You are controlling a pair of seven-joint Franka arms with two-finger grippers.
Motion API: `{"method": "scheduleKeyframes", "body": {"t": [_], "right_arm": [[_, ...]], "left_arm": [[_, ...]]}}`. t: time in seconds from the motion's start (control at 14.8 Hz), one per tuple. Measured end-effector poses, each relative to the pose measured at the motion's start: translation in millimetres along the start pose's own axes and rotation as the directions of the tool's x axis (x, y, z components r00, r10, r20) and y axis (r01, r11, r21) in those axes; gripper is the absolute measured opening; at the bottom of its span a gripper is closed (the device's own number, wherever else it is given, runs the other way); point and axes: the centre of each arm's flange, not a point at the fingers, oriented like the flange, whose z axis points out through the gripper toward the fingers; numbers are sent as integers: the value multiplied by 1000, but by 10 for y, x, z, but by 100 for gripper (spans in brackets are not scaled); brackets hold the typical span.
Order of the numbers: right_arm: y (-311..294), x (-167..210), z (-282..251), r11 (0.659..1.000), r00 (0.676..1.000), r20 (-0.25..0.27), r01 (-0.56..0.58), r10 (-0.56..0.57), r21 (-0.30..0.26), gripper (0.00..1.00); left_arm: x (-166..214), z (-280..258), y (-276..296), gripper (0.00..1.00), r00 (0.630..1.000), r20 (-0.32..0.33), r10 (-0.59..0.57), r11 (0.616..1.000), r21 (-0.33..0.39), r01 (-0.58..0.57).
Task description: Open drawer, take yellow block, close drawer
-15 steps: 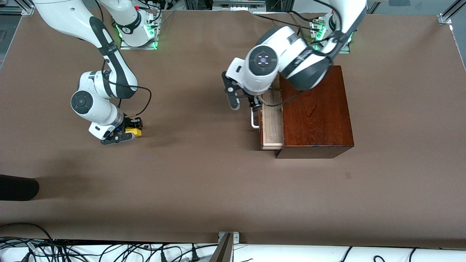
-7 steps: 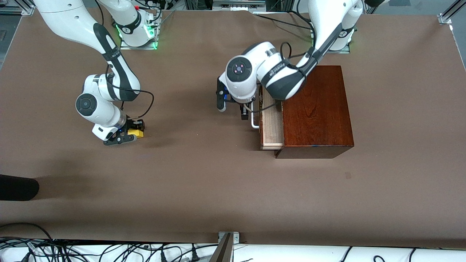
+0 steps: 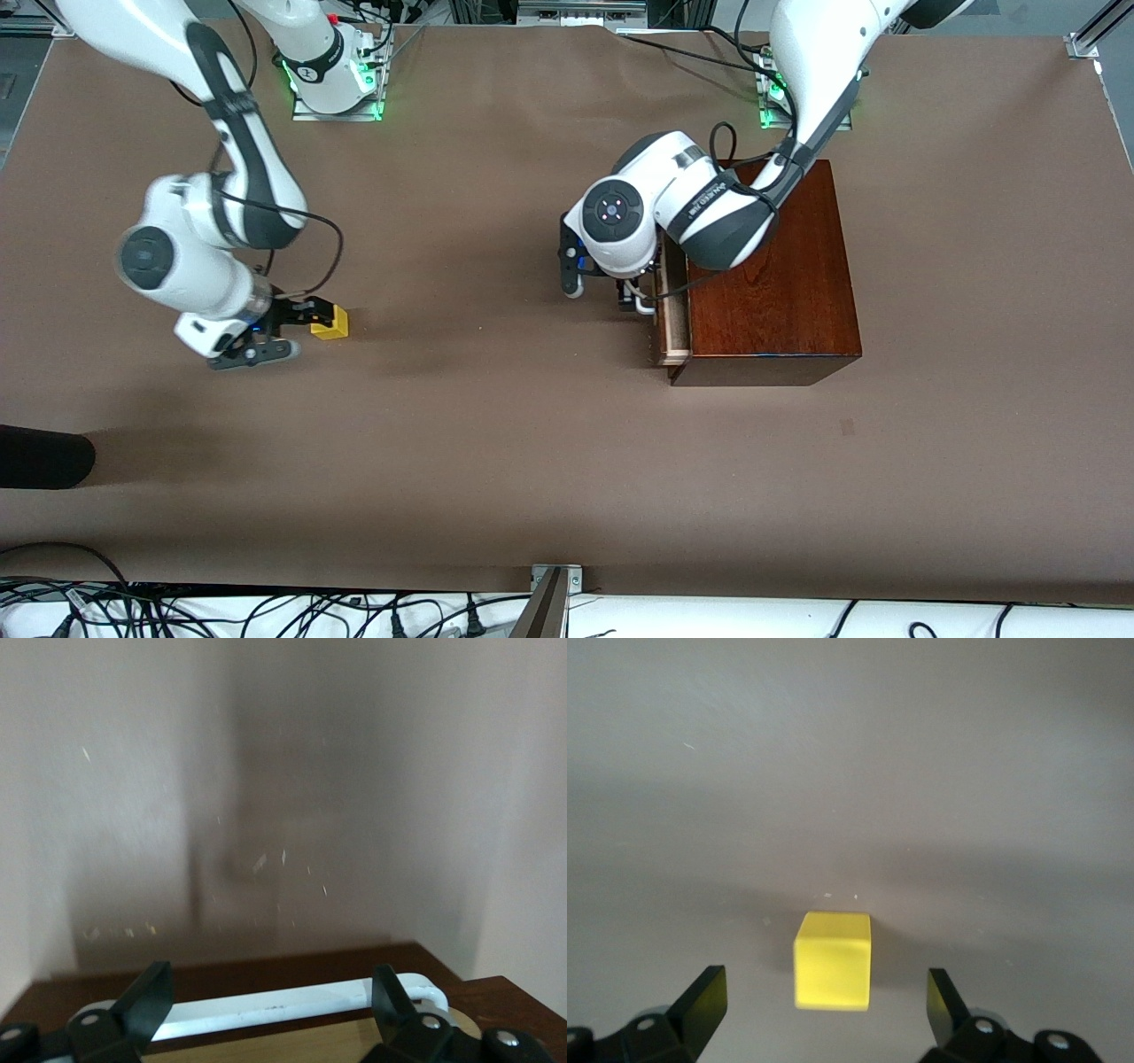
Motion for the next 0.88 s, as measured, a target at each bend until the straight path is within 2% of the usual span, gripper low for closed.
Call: {"method": "scheduleKeyframes", "body": {"t": [0.27, 0.54, 0.68, 0.88], "right_arm": [[-89, -74, -1236, 1000, 1000, -15, 24, -24, 4, 100], [-194, -366, -2189, 999, 999, -25, 44, -44, 4, 100], [-251, -448, -2553, 998, 998, -39, 55, -55, 3, 100], [-279, -485, -2766, 998, 997, -45, 60, -60, 2, 100]], "left_arm": [[-148, 39, -35, 100, 997, 78, -5, 1000, -11, 6], [-166, -49, -33, 100, 997, 71, -17, 1000, 0, 17], [-225, -306, 7, 100, 996, 50, -72, 997, 30, 71], [-510, -1144, 237, 100, 977, -47, -208, 975, 68, 211]]}}
